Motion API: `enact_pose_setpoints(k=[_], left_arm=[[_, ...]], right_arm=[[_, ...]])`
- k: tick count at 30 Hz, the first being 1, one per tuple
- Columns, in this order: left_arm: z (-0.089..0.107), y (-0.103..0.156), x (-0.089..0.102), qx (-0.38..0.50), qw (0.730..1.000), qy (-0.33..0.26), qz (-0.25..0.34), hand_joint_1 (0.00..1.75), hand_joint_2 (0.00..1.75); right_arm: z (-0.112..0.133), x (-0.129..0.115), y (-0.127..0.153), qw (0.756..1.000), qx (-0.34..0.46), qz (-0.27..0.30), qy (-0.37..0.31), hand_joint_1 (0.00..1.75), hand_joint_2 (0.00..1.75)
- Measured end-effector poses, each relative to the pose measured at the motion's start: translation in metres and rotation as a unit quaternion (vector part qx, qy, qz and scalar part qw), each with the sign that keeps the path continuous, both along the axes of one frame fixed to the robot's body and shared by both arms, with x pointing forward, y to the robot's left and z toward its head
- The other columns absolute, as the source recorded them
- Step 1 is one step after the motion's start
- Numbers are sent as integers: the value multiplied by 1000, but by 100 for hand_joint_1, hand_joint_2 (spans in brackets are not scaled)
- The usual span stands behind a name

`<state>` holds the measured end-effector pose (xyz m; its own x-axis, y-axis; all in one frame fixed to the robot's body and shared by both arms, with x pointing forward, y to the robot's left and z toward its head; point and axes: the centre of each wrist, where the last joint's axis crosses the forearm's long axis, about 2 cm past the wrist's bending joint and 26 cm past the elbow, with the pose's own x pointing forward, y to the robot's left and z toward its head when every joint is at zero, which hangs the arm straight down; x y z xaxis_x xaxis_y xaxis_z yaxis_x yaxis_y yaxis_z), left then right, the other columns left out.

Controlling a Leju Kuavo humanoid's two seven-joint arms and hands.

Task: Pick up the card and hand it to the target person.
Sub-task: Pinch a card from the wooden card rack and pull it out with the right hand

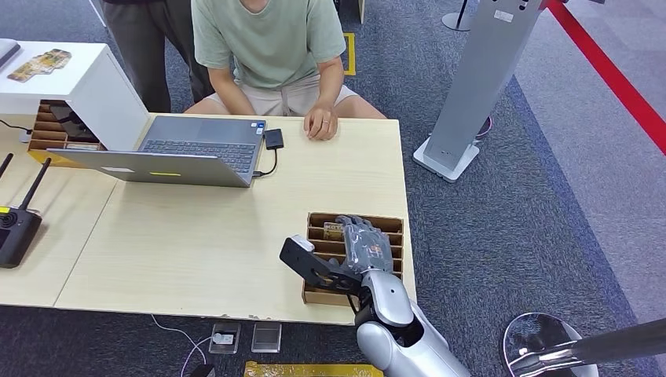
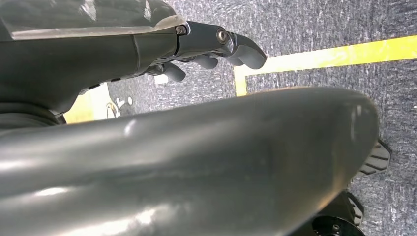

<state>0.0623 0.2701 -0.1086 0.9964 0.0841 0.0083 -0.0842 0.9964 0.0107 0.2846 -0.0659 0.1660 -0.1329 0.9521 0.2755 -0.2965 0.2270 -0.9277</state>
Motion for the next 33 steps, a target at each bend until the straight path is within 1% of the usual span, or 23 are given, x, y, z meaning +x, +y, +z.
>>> enact_pose_setpoints(k=[3,9,11,15,18,21,22,25,33], left_arm=[[0,0,0,0,1000,0,0,0,0],[0,0,0,0,1000,0,0,0,0],[0,0,0,0,1000,0,0,0,0],[0,0,0,0,1000,0,0,0,0],[0,0,0,0,1000,0,0,0,0],[0,0,0,1,1000,0,0,0,0],[0,0,0,1,1000,0,0,0,0],[0,0,0,3,1000,1,1,0,0],[0,0,0,4,1000,2,0,0,0]], right_arm=[[0,0,0,1000,0,0,0,55,175],[0,0,0,1000,0,0,2,70,175],[-1,0,0,1000,1,0,4,83,175],[0,0,0,1000,2,0,4,122,175],[0,0,0,1000,7,-1,6,135,175],[0,0,0,1000,13,-1,9,153,175],[0,0,0,1000,14,-1,10,161,175],[1,1,0,1000,18,-1,10,175,175],[0,1,0,1000,28,-3,14,175,175]])
